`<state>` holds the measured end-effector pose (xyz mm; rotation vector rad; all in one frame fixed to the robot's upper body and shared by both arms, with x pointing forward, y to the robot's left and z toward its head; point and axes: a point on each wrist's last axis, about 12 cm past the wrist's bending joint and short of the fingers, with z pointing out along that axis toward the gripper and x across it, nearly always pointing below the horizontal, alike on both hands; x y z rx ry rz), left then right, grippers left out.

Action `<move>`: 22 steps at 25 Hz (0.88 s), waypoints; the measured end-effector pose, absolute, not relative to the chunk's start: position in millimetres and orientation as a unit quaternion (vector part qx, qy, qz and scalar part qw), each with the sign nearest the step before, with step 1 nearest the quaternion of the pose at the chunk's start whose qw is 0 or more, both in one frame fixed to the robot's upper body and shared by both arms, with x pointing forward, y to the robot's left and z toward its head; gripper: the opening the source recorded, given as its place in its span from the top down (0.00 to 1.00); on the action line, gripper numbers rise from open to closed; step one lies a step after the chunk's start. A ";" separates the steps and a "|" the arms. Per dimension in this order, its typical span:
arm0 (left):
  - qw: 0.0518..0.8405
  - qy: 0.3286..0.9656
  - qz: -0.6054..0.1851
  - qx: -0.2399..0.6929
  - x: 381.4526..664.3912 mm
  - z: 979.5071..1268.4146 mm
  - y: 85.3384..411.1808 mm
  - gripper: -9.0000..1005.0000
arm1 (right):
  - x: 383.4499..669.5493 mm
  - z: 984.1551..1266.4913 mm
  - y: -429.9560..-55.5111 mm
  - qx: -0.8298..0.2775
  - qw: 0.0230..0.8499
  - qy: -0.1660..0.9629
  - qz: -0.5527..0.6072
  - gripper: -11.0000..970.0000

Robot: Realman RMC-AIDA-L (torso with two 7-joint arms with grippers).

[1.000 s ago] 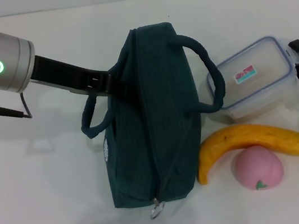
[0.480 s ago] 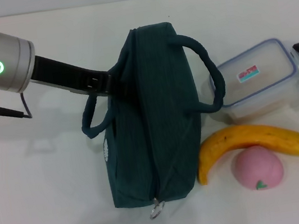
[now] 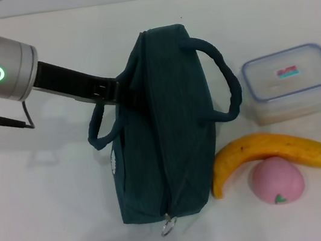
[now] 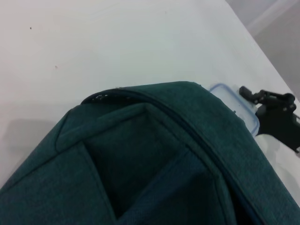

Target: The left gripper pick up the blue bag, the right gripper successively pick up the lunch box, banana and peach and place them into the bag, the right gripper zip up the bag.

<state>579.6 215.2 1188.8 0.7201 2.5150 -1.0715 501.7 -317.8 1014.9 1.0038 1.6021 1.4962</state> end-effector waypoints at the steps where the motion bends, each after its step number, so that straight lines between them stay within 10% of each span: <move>1: 0.156 0.879 -0.374 0.251 579.4 1188.6 215.3 0.94 | 504.9 1017.7 -322.8 0.378 0.369 0.628 0.571 0.90; 22: 0.157 0.876 -0.379 0.253 577.9 1186.9 215.5 0.94 | 540.1 1041.7 -325.4 0.189 0.404 0.742 0.500 0.90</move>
